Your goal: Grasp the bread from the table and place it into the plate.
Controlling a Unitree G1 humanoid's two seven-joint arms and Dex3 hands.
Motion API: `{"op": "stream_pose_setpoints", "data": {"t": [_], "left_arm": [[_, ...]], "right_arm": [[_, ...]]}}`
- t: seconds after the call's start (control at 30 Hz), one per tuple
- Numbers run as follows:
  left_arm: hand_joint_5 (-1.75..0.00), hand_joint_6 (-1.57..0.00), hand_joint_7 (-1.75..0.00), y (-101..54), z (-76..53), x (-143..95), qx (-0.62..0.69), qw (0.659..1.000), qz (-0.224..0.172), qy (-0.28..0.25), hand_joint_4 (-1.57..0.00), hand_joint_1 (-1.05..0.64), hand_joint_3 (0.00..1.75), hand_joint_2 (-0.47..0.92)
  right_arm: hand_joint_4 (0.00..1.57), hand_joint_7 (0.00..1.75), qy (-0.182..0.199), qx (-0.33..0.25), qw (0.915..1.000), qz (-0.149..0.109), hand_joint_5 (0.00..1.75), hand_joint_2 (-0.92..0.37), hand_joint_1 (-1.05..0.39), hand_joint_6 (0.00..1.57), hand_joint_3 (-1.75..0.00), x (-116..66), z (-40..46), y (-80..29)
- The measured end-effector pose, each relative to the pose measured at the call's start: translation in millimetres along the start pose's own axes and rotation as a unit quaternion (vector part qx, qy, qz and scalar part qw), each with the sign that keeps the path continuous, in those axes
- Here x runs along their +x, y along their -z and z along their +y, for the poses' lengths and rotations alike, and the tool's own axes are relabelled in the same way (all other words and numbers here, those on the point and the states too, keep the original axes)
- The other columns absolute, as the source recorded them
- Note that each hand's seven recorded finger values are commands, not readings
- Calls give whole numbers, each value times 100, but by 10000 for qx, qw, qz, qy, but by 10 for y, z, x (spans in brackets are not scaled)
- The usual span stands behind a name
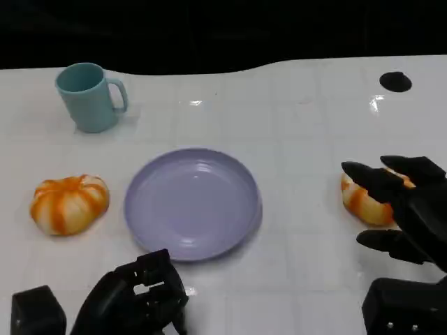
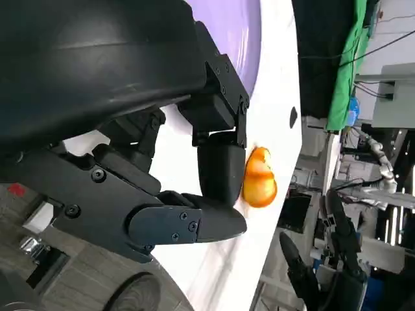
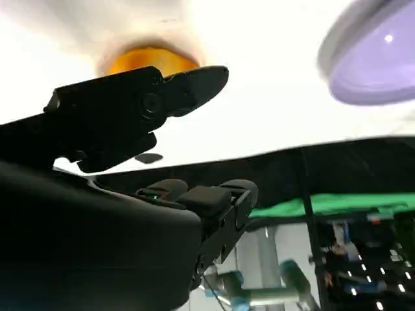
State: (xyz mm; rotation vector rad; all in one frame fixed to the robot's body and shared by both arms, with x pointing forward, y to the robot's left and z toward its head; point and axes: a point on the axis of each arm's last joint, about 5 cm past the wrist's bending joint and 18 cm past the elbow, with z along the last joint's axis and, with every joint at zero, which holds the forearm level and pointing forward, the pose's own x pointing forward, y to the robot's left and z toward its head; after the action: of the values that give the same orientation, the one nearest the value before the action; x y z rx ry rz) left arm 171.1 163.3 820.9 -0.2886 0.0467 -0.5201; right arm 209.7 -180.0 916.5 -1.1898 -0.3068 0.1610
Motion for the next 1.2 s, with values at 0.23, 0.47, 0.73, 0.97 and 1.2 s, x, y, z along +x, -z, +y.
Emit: {"op": "stream_pose_setpoints", "data": {"t": [0.23, 0.47, 0.73, 0.97, 1.2], "left_arm": [[-175, -74, -145, 0, -1, 0, 3, 10000, 3, 4, -77, -59, 52, 75], [-175, -74, -144, -2, -6, 1, 3, 10000, -9, 7, -77, -60, 52, 75], [-175, -74, -145, -18, -18, 7, 38, 10000, -47, 20, -77, -60, 54, 75], [-175, -74, -146, -14, -28, 8, 22, 10000, -54, 22, -77, -59, 54, 74], [-175, -74, -145, -26, -36, 9, 13, 10000, -62, 34, -78, -60, 54, 74]], "right_arm": [[1, 1, -242, -296, 9992, 125, 36, -87, -55, 24, 0, 122, -53, -17], [1, 1, -524, -600, 9966, 218, 40, -85, -52, 25, 0, 254, -49, -14], [4, 1, -835, -826, 9925, 331, 39, -84, -48, 28, 0, 419, 31, 22], [11, 0, -1159, -916, 9877, 509, 25, -84, -51, 29, 0, 512, 123, 87], [15, 0, -1451, -980, 9825, 637, 18, -84, -52, 29, 0, 574, 207, 130]]}}
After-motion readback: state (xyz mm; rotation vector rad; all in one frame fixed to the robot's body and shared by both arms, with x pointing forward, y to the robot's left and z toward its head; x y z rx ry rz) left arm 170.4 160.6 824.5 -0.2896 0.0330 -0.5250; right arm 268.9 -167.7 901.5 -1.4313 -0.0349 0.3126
